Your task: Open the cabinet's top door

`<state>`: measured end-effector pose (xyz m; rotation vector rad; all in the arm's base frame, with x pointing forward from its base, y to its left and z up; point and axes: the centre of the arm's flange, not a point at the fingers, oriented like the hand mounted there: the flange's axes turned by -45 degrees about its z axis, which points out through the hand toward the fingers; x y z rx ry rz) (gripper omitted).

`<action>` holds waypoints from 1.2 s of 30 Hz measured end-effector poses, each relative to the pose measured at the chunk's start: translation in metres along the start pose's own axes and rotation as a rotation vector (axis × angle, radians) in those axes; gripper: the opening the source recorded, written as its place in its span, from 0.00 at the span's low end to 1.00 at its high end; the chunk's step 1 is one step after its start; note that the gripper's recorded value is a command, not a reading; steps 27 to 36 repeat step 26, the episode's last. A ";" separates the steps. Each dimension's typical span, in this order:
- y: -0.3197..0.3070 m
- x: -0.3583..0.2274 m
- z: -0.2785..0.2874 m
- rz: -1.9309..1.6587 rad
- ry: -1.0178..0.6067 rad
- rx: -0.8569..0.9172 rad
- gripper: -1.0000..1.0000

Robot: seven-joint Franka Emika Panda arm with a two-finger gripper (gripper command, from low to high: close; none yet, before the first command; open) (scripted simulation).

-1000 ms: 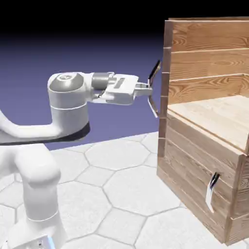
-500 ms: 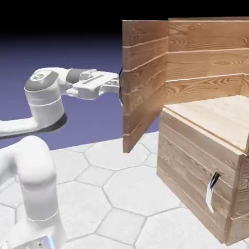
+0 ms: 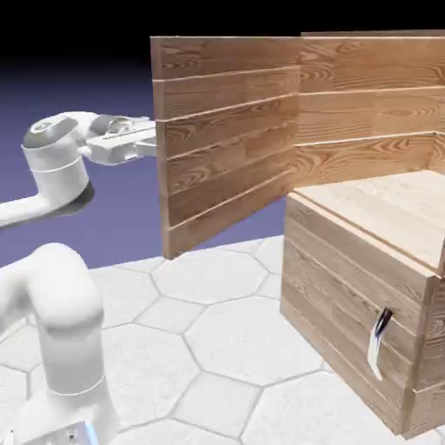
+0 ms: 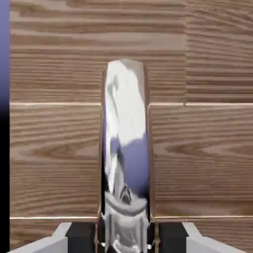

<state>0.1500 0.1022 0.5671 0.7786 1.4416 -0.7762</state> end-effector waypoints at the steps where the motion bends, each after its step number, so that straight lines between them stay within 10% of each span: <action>1: 0.000 0.000 0.000 0.000 0.000 -0.001 0.00; 25: 0.125 0.000 -0.183 0.007 -0.011 0.516 0.00; 26: 0.131 0.000 -0.188 0.007 -0.011 0.534 1.00; 36: 0.131 0.000 -0.188 0.007 -0.011 0.534 1.00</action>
